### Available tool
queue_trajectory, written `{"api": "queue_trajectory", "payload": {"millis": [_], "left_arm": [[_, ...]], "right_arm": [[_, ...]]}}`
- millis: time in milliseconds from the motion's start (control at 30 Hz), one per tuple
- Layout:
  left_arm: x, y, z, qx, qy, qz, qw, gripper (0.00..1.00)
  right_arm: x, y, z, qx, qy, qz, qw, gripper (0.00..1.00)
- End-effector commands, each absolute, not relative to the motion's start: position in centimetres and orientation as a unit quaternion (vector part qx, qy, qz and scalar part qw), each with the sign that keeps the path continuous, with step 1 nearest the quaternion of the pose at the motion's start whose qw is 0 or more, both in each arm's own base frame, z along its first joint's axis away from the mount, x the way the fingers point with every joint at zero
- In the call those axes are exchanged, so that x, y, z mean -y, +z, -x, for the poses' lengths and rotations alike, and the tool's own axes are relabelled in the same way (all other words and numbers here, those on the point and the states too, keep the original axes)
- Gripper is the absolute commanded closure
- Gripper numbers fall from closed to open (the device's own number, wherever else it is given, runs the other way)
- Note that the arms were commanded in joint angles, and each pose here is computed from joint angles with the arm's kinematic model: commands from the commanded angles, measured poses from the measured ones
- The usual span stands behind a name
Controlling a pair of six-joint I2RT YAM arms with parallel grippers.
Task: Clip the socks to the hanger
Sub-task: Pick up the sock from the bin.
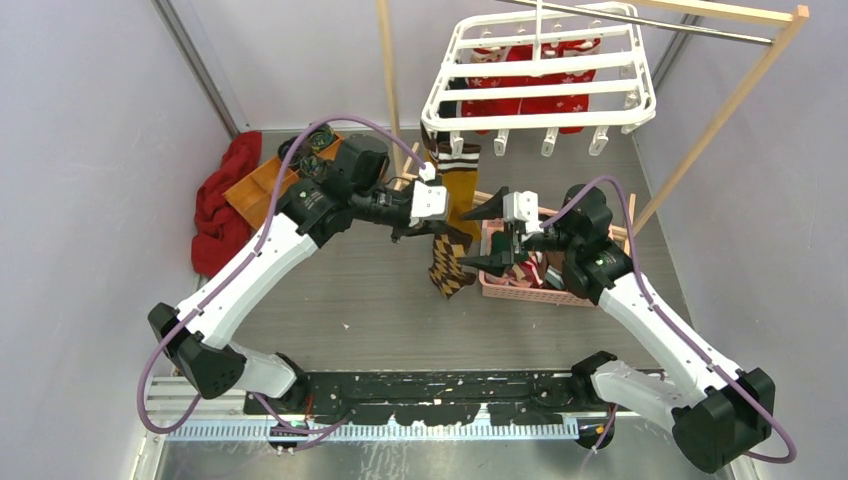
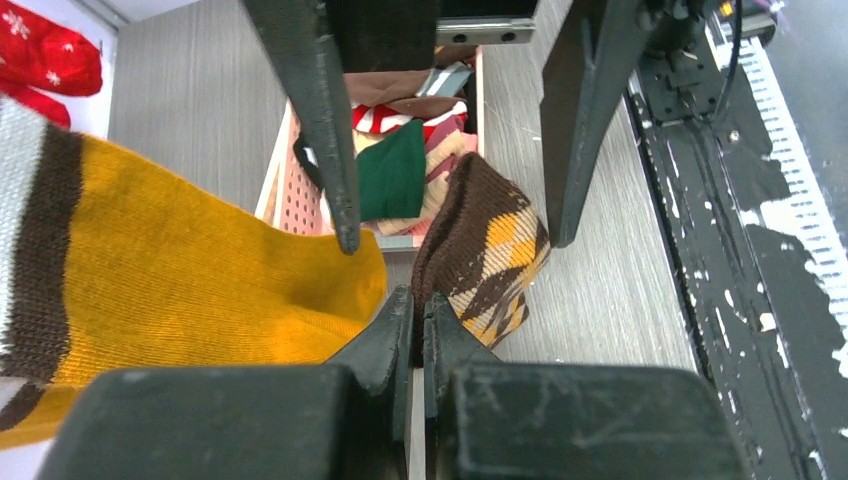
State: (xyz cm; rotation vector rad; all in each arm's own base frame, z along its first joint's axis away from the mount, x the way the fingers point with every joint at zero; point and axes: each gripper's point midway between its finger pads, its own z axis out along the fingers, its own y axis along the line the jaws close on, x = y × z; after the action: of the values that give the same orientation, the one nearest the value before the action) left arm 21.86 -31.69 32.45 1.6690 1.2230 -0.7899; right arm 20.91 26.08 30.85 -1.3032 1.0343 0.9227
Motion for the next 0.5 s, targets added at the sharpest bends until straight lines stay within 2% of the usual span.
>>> {"api": "queue_trajectory", "payload": {"millis": [0, 467], "left_arm": [[32.4, 35.1, -23.1, -0.512, -0.329, -0.62, 0.495, 1.0], [32.8, 35.5, -23.7, -0.554, -0.351, -0.571, 0.493, 1.0]], "right_arm": [[-25.9, 32.7, -20.8, -0.434, 0.383, 0.553, 0.599, 0.2], [-25.6, 33.6, -22.0, -0.452, 0.367, 0.522, 0.623, 0.37]]}}
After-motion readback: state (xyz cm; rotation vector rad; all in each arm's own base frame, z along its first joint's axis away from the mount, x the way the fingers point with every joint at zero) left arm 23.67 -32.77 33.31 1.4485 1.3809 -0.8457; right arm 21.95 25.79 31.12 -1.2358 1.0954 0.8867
